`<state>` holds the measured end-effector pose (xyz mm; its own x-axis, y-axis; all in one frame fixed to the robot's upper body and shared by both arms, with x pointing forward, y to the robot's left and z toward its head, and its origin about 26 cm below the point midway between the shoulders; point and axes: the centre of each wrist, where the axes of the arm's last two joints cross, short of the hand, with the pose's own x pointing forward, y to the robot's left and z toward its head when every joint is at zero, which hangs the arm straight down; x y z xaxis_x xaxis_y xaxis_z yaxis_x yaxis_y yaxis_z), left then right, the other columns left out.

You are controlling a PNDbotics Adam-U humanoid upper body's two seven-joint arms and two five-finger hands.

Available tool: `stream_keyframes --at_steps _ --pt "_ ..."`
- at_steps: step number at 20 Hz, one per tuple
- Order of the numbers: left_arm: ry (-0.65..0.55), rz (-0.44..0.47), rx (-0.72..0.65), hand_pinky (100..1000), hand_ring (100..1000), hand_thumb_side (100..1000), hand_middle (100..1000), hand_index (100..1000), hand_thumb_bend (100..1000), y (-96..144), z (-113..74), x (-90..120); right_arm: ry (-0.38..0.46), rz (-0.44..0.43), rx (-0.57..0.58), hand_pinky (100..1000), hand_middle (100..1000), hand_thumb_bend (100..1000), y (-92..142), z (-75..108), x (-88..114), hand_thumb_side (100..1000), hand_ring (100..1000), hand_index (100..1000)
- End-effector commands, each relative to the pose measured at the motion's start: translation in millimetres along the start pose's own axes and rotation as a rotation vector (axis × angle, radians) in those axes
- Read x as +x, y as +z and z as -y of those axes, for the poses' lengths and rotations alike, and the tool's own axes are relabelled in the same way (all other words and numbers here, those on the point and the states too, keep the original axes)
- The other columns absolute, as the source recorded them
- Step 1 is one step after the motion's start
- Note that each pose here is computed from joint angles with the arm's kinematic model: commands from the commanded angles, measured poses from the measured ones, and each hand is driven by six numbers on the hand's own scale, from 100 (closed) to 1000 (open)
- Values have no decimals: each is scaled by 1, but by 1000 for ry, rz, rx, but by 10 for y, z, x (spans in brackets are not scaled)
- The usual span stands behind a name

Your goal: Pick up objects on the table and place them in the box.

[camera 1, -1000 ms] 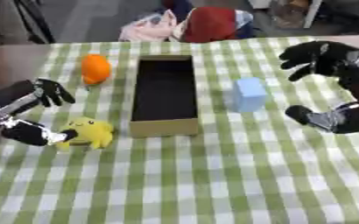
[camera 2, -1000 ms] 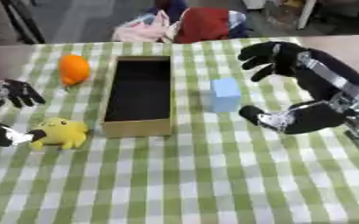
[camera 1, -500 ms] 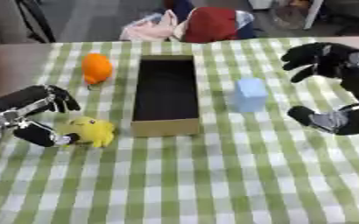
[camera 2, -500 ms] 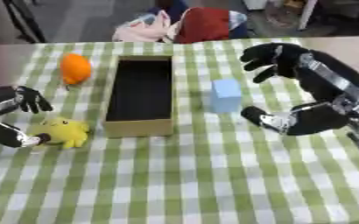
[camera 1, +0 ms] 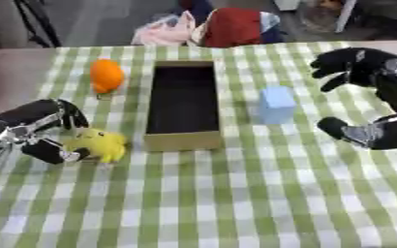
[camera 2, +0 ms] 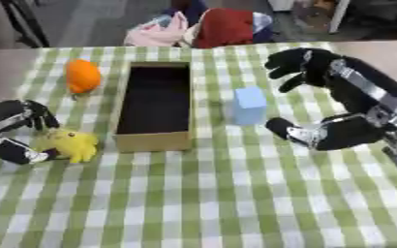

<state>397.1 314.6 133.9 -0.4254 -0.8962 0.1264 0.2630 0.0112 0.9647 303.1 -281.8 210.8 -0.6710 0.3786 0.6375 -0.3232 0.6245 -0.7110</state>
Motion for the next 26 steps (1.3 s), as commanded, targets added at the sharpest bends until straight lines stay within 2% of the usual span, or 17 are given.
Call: stream_keyframes --at_steps 1,7,12,16,22,26 --pt "-31 -5 16 610 576 222 569 694 399 -8 -84 -16 20 11 -1 710 805 409 -10 56 39 210 815 888" --pt "-41 -24 68 557 508 168 497 626 353 -39 -32 -14 16 7 -2 711 805 403 -2 43 28 215 815 889" --pt "-21 -18 137 490 414 119 393 504 285 -65 -15 32 14 5 -2 710 805 397 1 38 24 220 815 890" --pt "9 -15 196 454 363 110 336 447 249 -51 -50 67 12 3 -4 710 804 393 4 33 19 224 814 890" --pt "41 60 267 439 352 142 324 441 244 76 -402 219 8 0 -2 712 805 380 10 24 7 227 815 892" --pt "44 142 318 444 354 148 325 443 254 165 -779 387 2 -3 1 712 805 373 16 12 -6 230 815 893"
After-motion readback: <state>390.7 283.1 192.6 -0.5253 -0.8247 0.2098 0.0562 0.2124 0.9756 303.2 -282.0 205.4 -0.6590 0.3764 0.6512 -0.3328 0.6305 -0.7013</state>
